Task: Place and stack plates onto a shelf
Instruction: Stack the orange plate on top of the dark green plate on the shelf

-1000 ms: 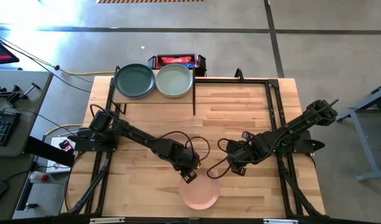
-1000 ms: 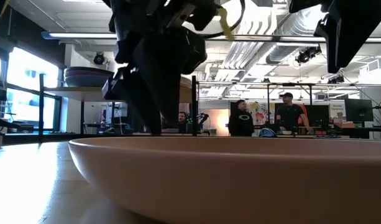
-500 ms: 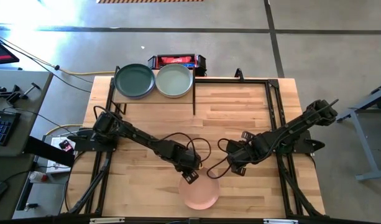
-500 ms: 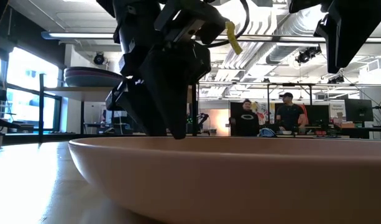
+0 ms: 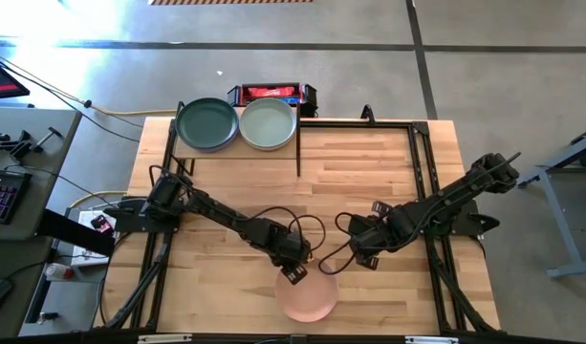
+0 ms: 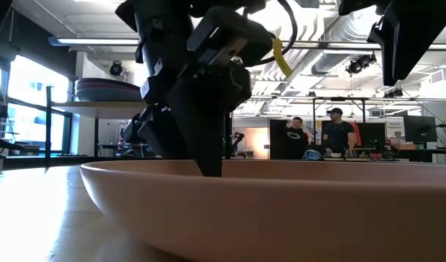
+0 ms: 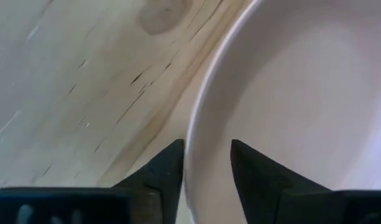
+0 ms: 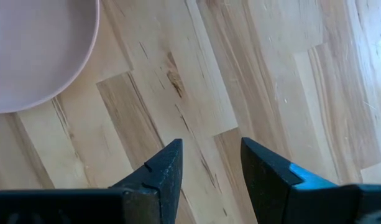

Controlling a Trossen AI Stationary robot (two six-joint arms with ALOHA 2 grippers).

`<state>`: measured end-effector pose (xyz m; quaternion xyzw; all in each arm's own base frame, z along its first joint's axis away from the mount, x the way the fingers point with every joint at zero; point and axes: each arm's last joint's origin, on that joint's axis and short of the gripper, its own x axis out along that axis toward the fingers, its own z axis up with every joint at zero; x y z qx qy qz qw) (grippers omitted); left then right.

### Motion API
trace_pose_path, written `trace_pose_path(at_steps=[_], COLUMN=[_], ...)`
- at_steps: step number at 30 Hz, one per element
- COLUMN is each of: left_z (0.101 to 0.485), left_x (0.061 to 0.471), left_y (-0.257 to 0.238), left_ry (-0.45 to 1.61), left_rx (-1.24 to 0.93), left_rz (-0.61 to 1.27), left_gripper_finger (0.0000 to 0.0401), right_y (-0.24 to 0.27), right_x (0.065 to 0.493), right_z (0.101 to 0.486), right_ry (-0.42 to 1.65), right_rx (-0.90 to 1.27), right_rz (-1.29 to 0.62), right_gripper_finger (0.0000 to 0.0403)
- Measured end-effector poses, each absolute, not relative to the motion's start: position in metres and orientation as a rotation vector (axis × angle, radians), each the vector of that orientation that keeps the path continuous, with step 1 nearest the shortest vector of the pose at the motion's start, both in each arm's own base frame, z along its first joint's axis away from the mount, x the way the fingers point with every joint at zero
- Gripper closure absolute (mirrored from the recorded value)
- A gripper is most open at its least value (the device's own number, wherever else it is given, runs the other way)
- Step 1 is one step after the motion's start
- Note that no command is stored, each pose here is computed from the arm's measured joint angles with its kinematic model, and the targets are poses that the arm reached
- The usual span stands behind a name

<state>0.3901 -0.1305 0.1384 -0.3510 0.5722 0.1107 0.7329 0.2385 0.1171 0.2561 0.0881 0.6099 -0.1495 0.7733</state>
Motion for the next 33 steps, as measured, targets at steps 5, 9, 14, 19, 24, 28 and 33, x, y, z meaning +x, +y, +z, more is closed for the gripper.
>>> trace_pose_path(at_steps=[5,9,14,19,24,28,33], left_z=[0.14,0.14,0.145,0.164,0.193,0.218,0.247], left_x=[0.39,0.39,0.389,0.384,0.375,0.363,0.342], left_y=[-0.13,-0.13,-0.13,-0.119,-0.097,-0.077,-0.049], left_ry=[1.257,1.257,1.254,1.244,1.237,1.221,1.235], left_rx=[-0.766,-0.766,-0.762,-0.759,-0.772,-0.777,-0.778], left_rz=[0.237,0.237,0.225,0.233,0.278,0.304,0.374], left_gripper_finger=[0.0335,0.0385,0.0393,0.0397,0.0398,0.0399,0.0399], right_y=[0.117,0.117,0.117,0.117,0.117,0.117,0.115], right_x=[0.239,0.239,0.239,0.239,0.239,0.239,0.237], right_z=[0.256,0.256,0.256,0.256,0.256,0.256,0.256], right_ry=[1.315,1.315,1.315,1.314,1.312,1.312,1.311], right_rx=[0.187,0.189,0.19,0.19,0.192,0.192,0.168], right_rz=[-0.33,-0.332,-0.333,-0.333,-0.332,-0.332,-0.379], right_gripper_finger=[0.0263,0.0263,0.0263,0.0263,0.0263,0.0263,0.0263])
